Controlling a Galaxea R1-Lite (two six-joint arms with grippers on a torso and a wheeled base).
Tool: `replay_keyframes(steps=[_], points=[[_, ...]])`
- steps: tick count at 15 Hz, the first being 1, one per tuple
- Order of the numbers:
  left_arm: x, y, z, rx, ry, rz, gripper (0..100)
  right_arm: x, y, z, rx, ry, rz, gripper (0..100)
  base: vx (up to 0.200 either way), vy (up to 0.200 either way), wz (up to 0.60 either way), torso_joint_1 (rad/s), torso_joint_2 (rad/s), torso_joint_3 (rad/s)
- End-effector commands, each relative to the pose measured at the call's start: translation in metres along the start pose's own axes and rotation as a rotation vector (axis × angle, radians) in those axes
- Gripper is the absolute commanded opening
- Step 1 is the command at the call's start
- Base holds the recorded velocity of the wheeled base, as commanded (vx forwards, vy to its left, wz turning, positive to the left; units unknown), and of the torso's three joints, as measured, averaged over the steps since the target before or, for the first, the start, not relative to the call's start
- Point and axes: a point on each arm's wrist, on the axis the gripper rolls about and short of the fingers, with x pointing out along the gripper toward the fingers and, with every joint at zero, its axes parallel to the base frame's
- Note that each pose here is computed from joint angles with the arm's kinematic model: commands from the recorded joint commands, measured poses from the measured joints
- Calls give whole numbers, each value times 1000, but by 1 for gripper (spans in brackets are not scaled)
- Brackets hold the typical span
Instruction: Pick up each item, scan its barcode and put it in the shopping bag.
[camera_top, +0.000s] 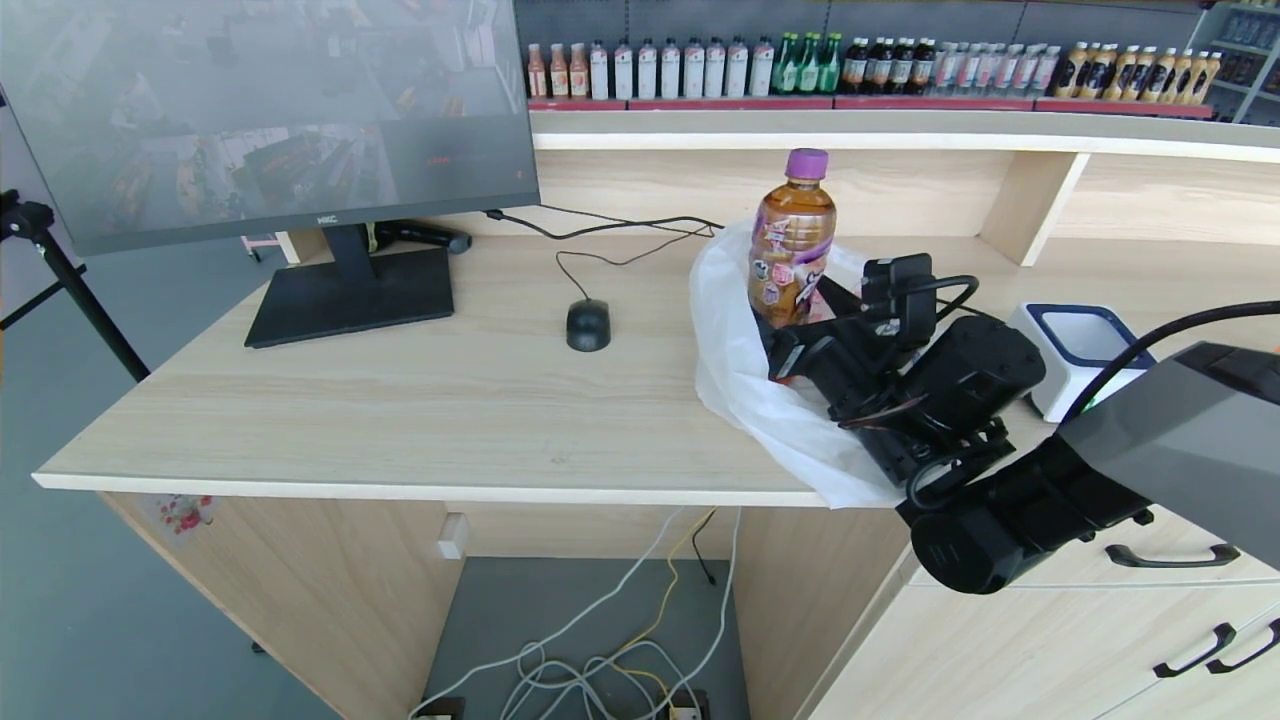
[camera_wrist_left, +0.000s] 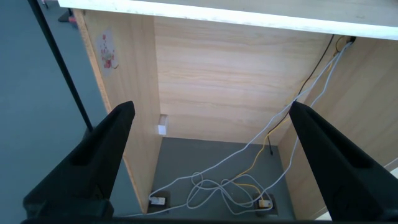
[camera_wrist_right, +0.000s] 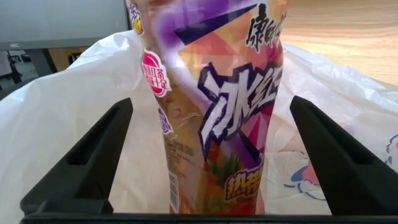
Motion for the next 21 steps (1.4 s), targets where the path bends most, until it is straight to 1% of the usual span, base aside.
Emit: replay_keyframes(steps=[1, 3, 5, 10, 12, 13, 14, 15, 17, 19, 21], points=[[0, 0, 0, 0, -1, 0, 100, -1, 0, 6, -2, -12, 0, 100, 0, 0, 0, 0, 0, 0], [0, 0, 0, 0, -1, 0, 100, -5, -1, 17, 0, -22, 0, 100, 0, 0, 0, 0, 0, 0], [0, 0, 0, 0, 1, 0, 100, -9, -1, 33, -1, -53, -2, 100, 0, 0, 0, 0, 0, 0], [0, 0, 0, 0, 1, 0, 100, -45, -2, 69, 0, -49, -4, 100, 0, 0, 0, 0, 0, 0], [0, 0, 0, 2, -1, 0, 100, -68, -1, 78, 1, -18, 1, 100, 0, 0, 0, 0, 0, 0], [0, 0, 0, 2, -1, 0, 100, -82, 1, 85, 9, -10, 14, 100, 0, 0, 0, 0, 0, 0], [0, 0, 0, 0, 1, 0, 100, -96, 8, 96, 21, -18, 47, 100, 0, 0, 0, 0, 0, 0], [0, 0, 0, 0, -1, 0, 100, -106, 15, 101, 28, -15, 92, 100, 0, 0, 0, 0, 0, 0], [0, 0, 0, 2, 1, 0, 100, -118, 17, 92, 7, 39, 105, 100, 0, 0, 0, 0, 0, 0], [0, 0, 0, 0, -1, 0, 100, -117, 16, 91, 12, 44, 98, 100, 0, 0, 0, 0, 0, 0], [0, 0, 0, 0, -1, 0, 100, -116, 11, 90, 10, 43, 79, 100, -200, 0, 0, 2, 5, 5]])
